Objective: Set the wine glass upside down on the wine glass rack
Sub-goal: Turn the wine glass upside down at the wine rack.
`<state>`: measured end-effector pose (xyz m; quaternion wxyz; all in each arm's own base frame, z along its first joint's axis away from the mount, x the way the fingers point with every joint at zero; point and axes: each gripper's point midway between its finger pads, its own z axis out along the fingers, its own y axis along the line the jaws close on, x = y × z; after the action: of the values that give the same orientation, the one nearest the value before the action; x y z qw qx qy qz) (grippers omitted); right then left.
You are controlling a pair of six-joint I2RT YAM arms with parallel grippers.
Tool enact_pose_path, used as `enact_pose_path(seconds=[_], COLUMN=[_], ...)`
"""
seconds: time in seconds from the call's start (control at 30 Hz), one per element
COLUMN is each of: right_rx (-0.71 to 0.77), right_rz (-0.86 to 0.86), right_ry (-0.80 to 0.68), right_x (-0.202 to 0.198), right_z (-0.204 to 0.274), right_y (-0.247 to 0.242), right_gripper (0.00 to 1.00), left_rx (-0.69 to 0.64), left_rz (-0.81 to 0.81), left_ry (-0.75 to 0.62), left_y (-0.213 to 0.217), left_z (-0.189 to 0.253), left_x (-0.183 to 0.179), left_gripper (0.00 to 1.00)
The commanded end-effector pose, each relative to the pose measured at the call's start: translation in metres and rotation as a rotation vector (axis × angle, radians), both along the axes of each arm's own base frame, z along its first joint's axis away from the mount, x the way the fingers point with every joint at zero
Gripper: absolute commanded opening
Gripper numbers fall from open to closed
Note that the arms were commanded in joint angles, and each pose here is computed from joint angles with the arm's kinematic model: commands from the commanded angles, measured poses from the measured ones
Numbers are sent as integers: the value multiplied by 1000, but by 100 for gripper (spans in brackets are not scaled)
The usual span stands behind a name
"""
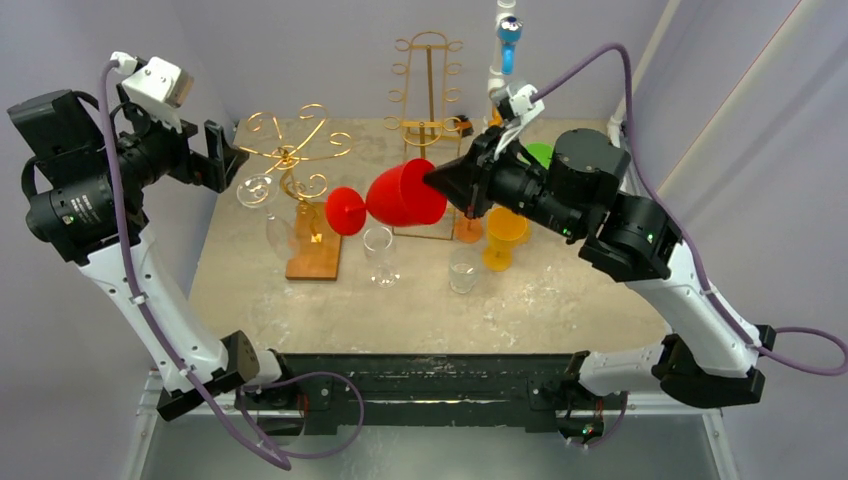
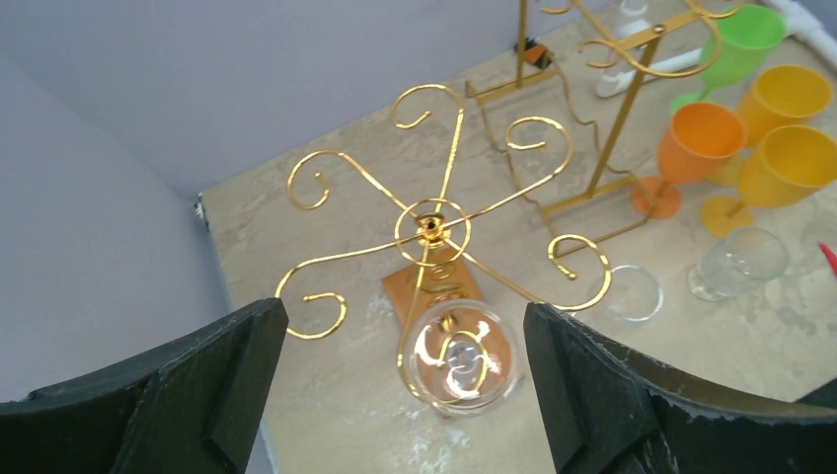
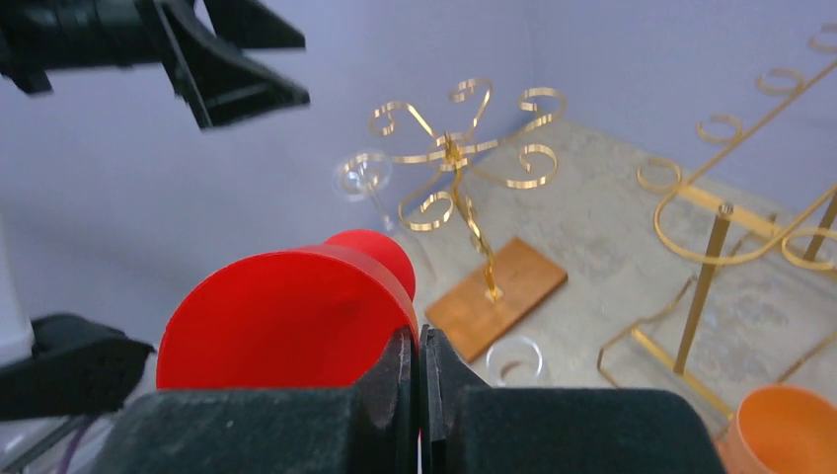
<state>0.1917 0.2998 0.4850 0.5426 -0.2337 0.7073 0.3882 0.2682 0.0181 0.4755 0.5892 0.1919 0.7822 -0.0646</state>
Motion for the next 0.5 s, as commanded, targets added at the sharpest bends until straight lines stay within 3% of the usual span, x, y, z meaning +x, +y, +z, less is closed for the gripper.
enact_pose_path(seconds=[0.0, 0.27, 0.47], right_rx=[140, 332, 375], right_rz=[-65, -59, -41], right_ry=[-125, -217, -226], right_x=[22, 37, 42], right_z=[48, 92, 101], right_y=[12, 38, 51], right_gripper=[0, 0, 0], left_rx=[-75, -255, -257], left_rz=[-181, -320, -324], left_ry=[-118, -71, -72], left_y=[-48, -73, -74], left_z=[33, 28, 20], left_x=[-30, -37, -37], left_gripper=[100, 99, 99])
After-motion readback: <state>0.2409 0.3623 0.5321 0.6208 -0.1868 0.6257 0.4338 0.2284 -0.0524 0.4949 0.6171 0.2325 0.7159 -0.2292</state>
